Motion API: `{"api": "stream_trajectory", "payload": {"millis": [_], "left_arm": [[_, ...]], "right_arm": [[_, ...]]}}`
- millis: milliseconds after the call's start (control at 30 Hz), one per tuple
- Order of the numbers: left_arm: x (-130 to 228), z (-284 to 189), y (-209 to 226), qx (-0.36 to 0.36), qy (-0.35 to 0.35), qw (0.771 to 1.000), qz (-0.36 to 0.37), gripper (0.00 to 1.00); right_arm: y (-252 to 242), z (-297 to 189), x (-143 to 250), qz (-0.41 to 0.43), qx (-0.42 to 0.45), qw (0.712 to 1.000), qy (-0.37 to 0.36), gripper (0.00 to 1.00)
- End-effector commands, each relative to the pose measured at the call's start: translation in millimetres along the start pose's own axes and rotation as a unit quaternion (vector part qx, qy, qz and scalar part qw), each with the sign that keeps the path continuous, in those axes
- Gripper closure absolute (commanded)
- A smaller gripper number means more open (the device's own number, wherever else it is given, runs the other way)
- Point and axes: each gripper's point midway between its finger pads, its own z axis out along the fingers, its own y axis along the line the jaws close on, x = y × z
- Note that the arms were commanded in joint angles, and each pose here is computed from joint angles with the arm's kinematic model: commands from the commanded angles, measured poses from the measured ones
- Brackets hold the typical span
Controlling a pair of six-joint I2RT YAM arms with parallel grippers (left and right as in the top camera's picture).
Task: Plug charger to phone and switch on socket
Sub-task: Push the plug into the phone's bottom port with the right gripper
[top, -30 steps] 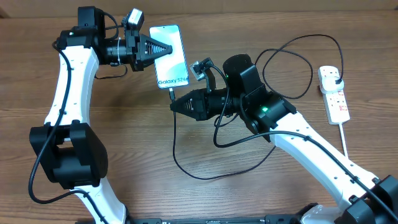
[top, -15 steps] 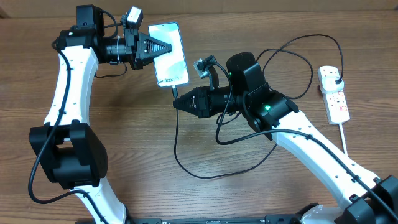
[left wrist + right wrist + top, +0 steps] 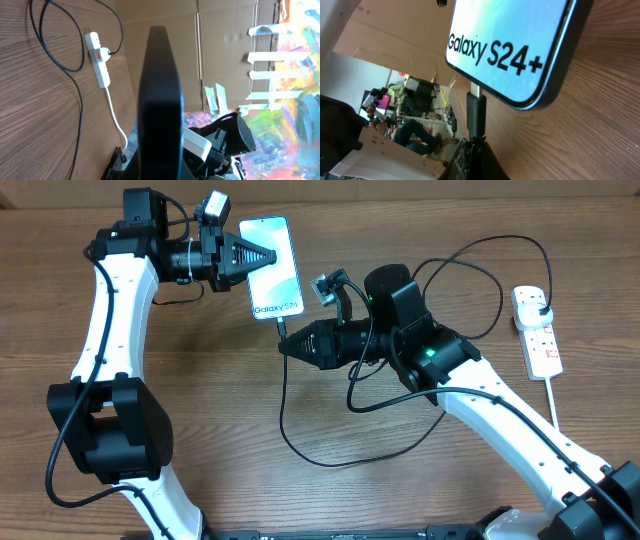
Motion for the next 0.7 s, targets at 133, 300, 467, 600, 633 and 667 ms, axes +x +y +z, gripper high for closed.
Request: {"api": "stream_trajectory", "payload": {"millis": [133,300,467,600,633,667], "left_arm": [[3.5,2.5,-19.5,0.034,0.011,0.999,0.007,0.96],[4.9,5.7,-19.9,0.034,0.015,0.999,0.008,0.96],[4.9,5.7,-20.0,0.034,0.015,0.999,0.008,0.96],[4.9,5.7,-20.0,0.034,0.015,0.999,0.008,0.96],[4.9,5.7,-20.0,0.034,0.015,0.999,0.008,0.96],[4.9,5.7,-20.0,0.034,0.015,0.999,0.008,0.96]], "right_arm": [[9.8,-9.4,-7.3,-0.011,-0.003,1.000,-0.017,0.96],[9.1,-9.9,-9.5,-0.014,0.000,1.000,-0.021,0.96],[6.3,-12.1,-12.0,-0.012,0.003,1.000,-0.026,0.96],[2.6,-15.8,-15.9,-0.010,0.007,0.999,-0.032,0.96],[1.8,-16.5,-16.7,-0.009,0.008,0.999,-0.033,0.96],[0.9,-17.5,-17.6,-0.009,0.008,0.999,-0.034,0.96]]}}
